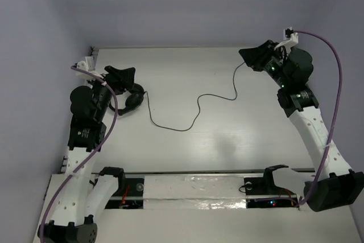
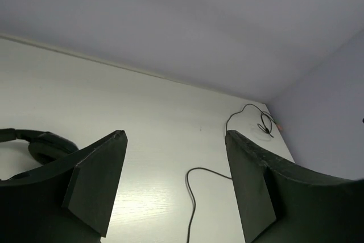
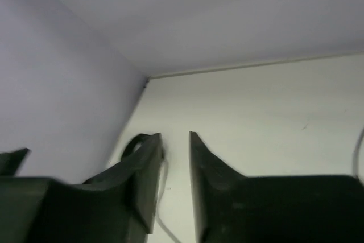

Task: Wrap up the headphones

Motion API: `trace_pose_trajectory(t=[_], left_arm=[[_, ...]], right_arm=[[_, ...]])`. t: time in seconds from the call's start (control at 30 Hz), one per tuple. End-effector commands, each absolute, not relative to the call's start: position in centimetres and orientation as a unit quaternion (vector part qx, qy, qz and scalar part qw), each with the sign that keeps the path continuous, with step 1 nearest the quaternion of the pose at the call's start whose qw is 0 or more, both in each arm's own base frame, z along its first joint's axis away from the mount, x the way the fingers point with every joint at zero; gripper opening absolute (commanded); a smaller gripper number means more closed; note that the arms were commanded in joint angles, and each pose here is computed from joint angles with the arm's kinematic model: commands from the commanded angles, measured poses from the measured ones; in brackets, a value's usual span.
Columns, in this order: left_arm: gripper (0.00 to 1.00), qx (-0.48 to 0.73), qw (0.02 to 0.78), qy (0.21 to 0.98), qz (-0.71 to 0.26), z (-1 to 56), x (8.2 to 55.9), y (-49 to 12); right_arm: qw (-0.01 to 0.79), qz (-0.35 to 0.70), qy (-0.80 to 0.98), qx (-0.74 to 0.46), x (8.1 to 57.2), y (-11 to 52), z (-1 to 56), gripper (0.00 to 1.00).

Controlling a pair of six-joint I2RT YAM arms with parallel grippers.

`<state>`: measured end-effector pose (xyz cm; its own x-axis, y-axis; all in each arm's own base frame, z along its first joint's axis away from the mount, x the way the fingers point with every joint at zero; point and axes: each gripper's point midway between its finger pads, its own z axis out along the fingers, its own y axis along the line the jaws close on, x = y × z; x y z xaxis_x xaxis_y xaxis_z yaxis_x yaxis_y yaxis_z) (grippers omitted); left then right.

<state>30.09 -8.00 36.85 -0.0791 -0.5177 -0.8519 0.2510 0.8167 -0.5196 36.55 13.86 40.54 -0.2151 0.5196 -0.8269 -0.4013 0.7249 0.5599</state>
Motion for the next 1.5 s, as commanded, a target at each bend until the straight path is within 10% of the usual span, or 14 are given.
trace_pose_trajectory(t=[0.0, 0.07, 0.23, 0.4, 0.6, 0.9, 1.13, 1.47], left_arm=[[0.68, -0.143, 0.699, 0.652, -0.255, 39.4, 29.6, -5.8], [0.63, -0.165, 0.697, 0.654, -0.244, 38.7, 29.8, -5.1], [0.16, -0.205, 0.659, 0.689, -0.221, 35.2, 32.0, -4.5], [0.02, -0.256, 0.593, 0.752, -0.133, 28.7, 35.9, -2.8], [0.03, -0.347, 0.504, 0.776, -0.153, 21.6, 39.0, 3.8], [0.42, -0.365, 0.439, 0.821, 0.020, 15.4, 38.2, 9.3], [0.50, -0.317, 0.352, 0.875, 0.099, 10.0, 38.0, 11.5], [0.49, -0.278, 0.305, 0.908, 0.070, 5.3, 39.9, 10.5]], right_arm=[[0.634, 0.379, 0.674, 0.025, 35.6, 14.3, 42.7, 0.27], [0.632, 0.386, 0.672, 0.014, 35.1, 14.8, 42.9, 0.00], [0.616, 0.390, 0.684, -0.018, 33.4, 20.1, 41.5, 0.00], [0.583, 0.397, 0.707, -0.049, 31.9, 25.0, 38.9, 0.00], [0.559, 0.414, 0.715, -0.073, 29.2, 26.3, 35.2, 0.00], [0.552, 0.433, 0.708, -0.081, 27.7, 26.2, 34.5, 0.00], [0.548, 0.443, 0.704, -0.092, 26.7, 26.3, 34.6, 0.41], [0.547, 0.451, 0.698, -0.098, 26.3, 26.4, 34.8, 0.43]])
